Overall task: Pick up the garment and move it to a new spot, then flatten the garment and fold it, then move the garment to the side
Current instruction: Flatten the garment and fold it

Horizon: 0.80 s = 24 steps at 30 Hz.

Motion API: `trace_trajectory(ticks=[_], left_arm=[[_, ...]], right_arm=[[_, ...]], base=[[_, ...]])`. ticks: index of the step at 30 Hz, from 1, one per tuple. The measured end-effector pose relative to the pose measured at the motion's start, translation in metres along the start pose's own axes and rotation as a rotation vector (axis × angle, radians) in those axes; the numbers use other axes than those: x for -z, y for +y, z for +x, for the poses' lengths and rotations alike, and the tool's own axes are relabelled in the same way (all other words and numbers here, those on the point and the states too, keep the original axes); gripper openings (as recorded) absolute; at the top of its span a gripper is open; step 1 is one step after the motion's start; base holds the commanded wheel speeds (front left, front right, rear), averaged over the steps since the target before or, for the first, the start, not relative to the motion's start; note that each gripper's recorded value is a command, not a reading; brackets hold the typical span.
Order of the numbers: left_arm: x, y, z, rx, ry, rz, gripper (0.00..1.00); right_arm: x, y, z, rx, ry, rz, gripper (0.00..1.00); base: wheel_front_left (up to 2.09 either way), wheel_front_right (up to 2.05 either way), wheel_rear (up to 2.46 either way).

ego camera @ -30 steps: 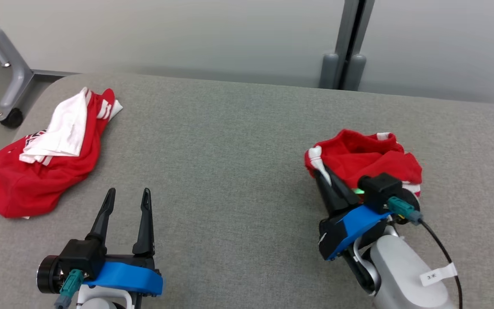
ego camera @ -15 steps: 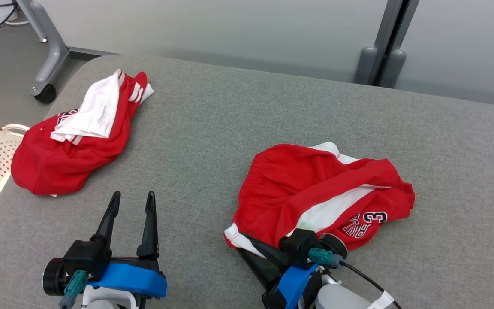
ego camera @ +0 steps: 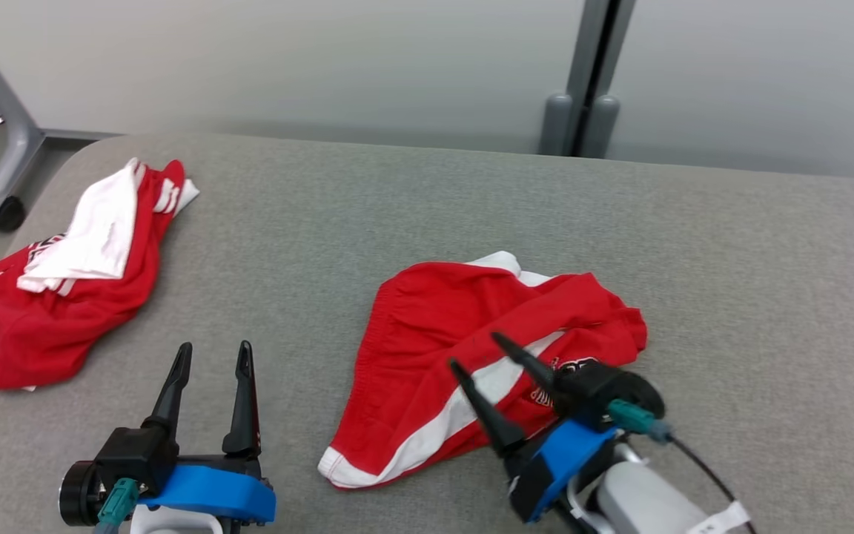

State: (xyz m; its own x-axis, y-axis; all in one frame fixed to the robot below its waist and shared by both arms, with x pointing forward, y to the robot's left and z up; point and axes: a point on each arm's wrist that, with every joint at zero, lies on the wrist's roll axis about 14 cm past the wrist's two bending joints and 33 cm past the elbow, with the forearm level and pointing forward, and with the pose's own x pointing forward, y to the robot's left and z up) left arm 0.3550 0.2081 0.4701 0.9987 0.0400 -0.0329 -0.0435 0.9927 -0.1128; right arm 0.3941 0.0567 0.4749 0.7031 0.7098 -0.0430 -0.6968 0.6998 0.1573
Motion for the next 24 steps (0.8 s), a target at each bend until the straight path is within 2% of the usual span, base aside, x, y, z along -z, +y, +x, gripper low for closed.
trace_trajectory(ticks=[5, 13, 18, 24], left_arm=[[-0.004, -0.007, 0.007, 0.026, -0.014, 0.015, 1.0], [-0.008, -0.012, 0.008, 0.044, -0.026, 0.03, 1.0], [-0.008, -0.014, 0.009, 0.051, -0.027, 0.034, 1.0], [-0.007, -0.016, 0.011, 0.057, -0.023, 0.033, 1.0]], right_arm=[[-0.018, -0.053, -0.031, 0.177, -0.067, -0.026, 1.0], [-0.014, -0.109, -0.098, 0.433, -0.093, -0.012, 1.0], [0.006, -0.116, -0.127, 0.512, -0.05, 0.003, 1.0], [0.012, -0.113, -0.134, 0.528, -0.036, 0.003, 1.0]], base=[[0.0, 0.0, 0.0], [0.0, 0.0, 0.0], [0.0, 0.0, 0.0], [0.0, 0.0, 0.0]])
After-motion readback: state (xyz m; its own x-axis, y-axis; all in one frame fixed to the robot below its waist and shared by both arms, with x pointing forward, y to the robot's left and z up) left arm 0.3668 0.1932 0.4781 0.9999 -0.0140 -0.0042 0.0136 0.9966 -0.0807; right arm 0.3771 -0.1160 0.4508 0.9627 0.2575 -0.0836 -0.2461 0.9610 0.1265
